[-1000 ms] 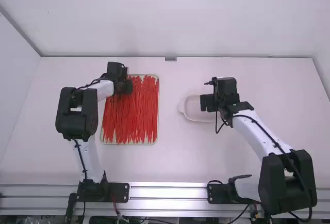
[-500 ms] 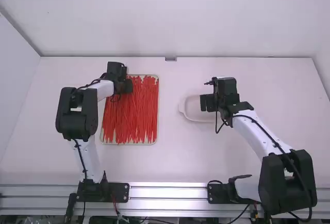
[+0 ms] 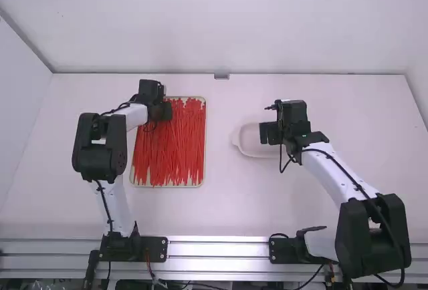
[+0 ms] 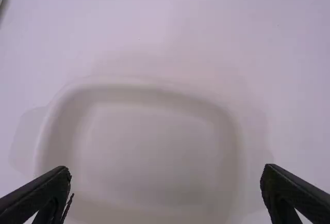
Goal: Fasten the cable tie
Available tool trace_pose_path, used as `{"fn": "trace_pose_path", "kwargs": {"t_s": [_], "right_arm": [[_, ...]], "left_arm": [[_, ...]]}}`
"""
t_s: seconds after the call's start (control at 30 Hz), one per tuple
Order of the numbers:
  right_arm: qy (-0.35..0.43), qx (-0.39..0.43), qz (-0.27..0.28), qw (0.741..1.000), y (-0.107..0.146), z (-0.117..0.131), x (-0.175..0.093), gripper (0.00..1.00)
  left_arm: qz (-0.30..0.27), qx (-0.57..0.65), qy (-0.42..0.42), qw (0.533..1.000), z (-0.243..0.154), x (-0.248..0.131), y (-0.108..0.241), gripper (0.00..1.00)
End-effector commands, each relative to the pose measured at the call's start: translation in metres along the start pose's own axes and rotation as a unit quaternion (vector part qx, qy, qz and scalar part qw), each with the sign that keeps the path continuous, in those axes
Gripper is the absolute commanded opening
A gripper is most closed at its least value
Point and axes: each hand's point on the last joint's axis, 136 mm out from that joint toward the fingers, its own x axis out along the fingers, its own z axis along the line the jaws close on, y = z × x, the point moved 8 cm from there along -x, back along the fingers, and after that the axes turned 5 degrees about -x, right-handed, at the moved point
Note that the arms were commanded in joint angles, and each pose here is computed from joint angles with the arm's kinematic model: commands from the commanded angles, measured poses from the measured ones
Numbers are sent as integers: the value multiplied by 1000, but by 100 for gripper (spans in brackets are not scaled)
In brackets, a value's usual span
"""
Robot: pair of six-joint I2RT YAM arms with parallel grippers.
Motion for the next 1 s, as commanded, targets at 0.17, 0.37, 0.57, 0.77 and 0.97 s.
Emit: {"fn": "trace_pose_path", "kwargs": {"t_s": [0.17,0.37,0.57,0.77,0.97], "right_arm": [[4,2,-14,1000,-11,-1,-3,98],[4,2,-14,1000,-11,-1,-3,98],[4,2,-10,1000,-10,-1,-3,98],[3,2,-8,1000,-9,-1,-3,98],[3,2,-7,1000,-9,-1,-3,98]], "left_arm": [[9,-6,-1,1000,-1,-2,-8,23],[8,-6,-1,1000,-1,-2,-9,21],[8,-6,-1,1000,-1,-2,-9,20],[9,-6,-2,1000,0,-2,-8,8],[10,-6,-3,1000,0,-1,-7,2]]}}
